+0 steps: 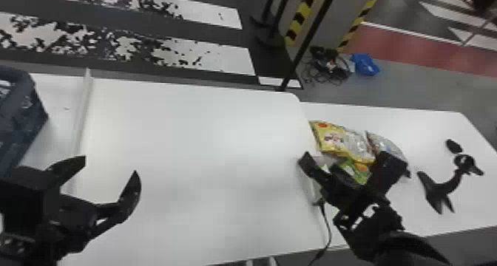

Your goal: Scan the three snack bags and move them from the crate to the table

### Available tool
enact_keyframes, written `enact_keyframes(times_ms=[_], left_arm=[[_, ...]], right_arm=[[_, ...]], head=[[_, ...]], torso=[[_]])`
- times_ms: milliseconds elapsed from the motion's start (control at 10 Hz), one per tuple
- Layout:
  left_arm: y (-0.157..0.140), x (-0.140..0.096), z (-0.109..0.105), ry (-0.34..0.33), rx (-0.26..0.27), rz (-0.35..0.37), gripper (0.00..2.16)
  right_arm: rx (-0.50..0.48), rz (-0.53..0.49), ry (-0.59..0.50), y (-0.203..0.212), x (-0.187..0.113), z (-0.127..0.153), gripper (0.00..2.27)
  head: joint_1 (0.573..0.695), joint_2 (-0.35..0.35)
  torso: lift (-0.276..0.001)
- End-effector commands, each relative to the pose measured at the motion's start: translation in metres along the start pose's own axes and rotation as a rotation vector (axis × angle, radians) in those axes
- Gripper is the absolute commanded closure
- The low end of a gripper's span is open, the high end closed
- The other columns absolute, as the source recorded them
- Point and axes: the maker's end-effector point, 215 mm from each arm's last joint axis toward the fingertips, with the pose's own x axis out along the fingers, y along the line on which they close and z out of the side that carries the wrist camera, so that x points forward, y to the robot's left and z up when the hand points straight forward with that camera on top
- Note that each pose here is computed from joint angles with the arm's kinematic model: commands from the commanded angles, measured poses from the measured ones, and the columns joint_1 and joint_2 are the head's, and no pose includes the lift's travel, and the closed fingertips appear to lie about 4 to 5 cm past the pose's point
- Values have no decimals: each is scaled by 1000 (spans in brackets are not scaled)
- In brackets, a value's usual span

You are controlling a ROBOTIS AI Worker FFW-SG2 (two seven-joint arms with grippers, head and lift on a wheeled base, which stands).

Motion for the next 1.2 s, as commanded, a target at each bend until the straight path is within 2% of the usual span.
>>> enact_keyframes(times_ms=[0,100,300,400,700,800,900,1100], left_arm=[[28,-11,-15,63,-63,27,36],[46,-21,-19,80,-112,39,39],[64,-52,-9,40,-135,85,46],[62,-66,0,-5,-140,91,46],[51,-101,28,-164,-101,135,83],[44,-111,26,-167,-83,144,83],[35,-117,15,-141,-90,133,83],[20,-118,0,-107,-100,129,83]], right_arm=[[-55,139,-54,82,-12,-5,107],[-118,185,-87,119,-14,-8,107],[-173,224,-144,152,-28,-15,110],[-172,231,-160,152,-39,-18,110],[-203,242,-190,141,-80,-27,100],[-173,243,-163,131,-93,-39,100],[-176,247,-149,124,-104,-49,103],[-192,244,-175,107,-112,-46,103]], head=[[695,-350],[695,-349],[695,-169],[695,-111],[695,-90],[695,-94],[695,-100],[695,-135]], torso=[[-62],[-62],[-62],[-62],[-62],[-62],[-62],[-62]])
